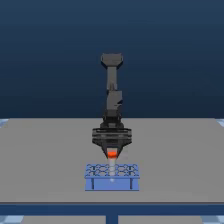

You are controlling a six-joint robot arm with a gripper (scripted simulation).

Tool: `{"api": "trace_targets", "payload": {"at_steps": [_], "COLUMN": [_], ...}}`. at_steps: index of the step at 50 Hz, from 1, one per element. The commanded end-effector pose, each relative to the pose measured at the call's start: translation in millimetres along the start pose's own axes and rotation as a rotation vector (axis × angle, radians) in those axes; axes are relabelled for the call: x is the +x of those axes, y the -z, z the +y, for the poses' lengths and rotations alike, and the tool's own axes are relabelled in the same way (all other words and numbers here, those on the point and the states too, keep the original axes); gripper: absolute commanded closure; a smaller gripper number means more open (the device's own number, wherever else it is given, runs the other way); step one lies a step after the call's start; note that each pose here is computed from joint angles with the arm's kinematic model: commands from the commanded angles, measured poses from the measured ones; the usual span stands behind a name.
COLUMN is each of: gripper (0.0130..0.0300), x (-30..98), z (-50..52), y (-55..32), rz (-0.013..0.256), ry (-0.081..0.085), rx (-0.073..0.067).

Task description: Pick up the centrifuge tube on the rack

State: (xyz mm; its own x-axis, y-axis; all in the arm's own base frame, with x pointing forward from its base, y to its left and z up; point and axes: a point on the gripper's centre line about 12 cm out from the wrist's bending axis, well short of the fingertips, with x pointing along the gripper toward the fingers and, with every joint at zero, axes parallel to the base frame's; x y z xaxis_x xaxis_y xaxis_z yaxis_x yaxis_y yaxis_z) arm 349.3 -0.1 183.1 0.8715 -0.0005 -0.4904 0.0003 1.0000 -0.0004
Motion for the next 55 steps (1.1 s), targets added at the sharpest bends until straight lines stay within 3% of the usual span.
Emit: {"api": "trace_targets", "payload": {"at_steps": [1,8,18,55], "gripper": [0.0300,0.0300,0.0300,0.0300], "x": [-4.5,-9.6,-13.2,-17.6], "z": [0.0,0.0,0.0,0.0], "y": [-7.0,-15.9,-22.3,-30.2], "rz": [0.014,0.014,0.014,0.014], "ry": [0.000,0.000,0.000,0.000], "rx": [0.000,0.000,0.000,0.000]}}
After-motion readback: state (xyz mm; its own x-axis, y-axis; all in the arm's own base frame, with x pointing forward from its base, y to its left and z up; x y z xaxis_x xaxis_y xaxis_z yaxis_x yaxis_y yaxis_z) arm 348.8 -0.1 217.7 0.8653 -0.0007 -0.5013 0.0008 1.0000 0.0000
